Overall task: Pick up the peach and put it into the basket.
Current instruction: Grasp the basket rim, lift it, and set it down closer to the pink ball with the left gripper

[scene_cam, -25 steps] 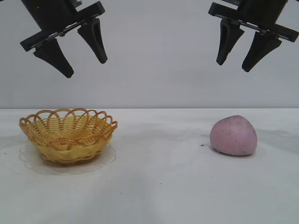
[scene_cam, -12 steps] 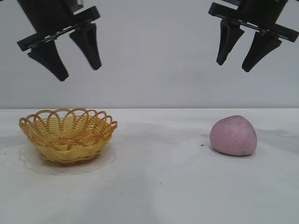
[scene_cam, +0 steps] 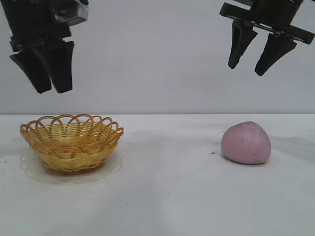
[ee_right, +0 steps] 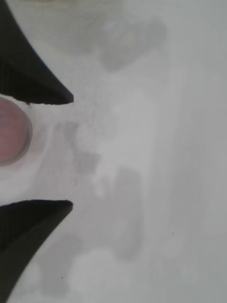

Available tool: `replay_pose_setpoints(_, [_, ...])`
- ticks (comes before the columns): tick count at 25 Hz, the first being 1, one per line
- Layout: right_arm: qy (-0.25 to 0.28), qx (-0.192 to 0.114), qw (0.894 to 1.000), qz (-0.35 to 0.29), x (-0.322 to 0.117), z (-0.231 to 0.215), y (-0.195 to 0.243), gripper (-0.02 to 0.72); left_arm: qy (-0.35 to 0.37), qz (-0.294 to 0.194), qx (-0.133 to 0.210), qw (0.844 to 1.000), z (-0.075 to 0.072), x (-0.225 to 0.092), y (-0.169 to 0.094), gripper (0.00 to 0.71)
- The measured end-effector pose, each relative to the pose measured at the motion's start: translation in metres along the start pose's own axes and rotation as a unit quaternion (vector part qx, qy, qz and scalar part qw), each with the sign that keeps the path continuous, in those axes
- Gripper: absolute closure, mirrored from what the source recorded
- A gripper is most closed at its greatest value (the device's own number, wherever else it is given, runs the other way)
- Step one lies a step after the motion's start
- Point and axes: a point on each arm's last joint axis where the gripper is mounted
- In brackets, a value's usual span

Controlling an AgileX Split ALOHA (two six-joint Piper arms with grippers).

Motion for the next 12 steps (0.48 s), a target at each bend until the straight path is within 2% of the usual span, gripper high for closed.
replay_pose_setpoints(2, [-0.001,0.0,1.0,0.0,0.0,0.0,0.0,0.285,0.028,0.0,0.007,1.0,-0.001,0.002,0.001,0.38])
replay_pose_setpoints(7, [-0.003,0.0,1.0,0.001,0.0,0.0,0.0,0.285,0.053,-0.001,0.025,0.998,0.0,0.005,0.005,0.376])
replay_pose_setpoints(8, [-0.003,0.0,1.0,0.001,0.0,0.0,0.0,0.285,0.053,0.002,0.024,0.998,0.0,0.005,0.008,0.376])
replay_pose_setpoints(9, [-0.003,0.0,1.0,0.001,0.0,0.0,0.0,0.285,0.055,0.007,0.023,0.998,0.001,0.004,0.012,0.417])
replay_pose_setpoints(12, [-0.004,0.0,1.0,0.001,0.0,0.0,0.0,0.285,0.058,0.024,0.017,0.998,0.003,0.001,0.026,0.401])
Point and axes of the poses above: a point on each arm's last joint axis where the gripper is mounted, y pointing out along that axis toward the gripper, z along the wrist's bending axis when the last joint is at zero, x = y × z, and after that the axes turned 3 degrees about y, right-handed
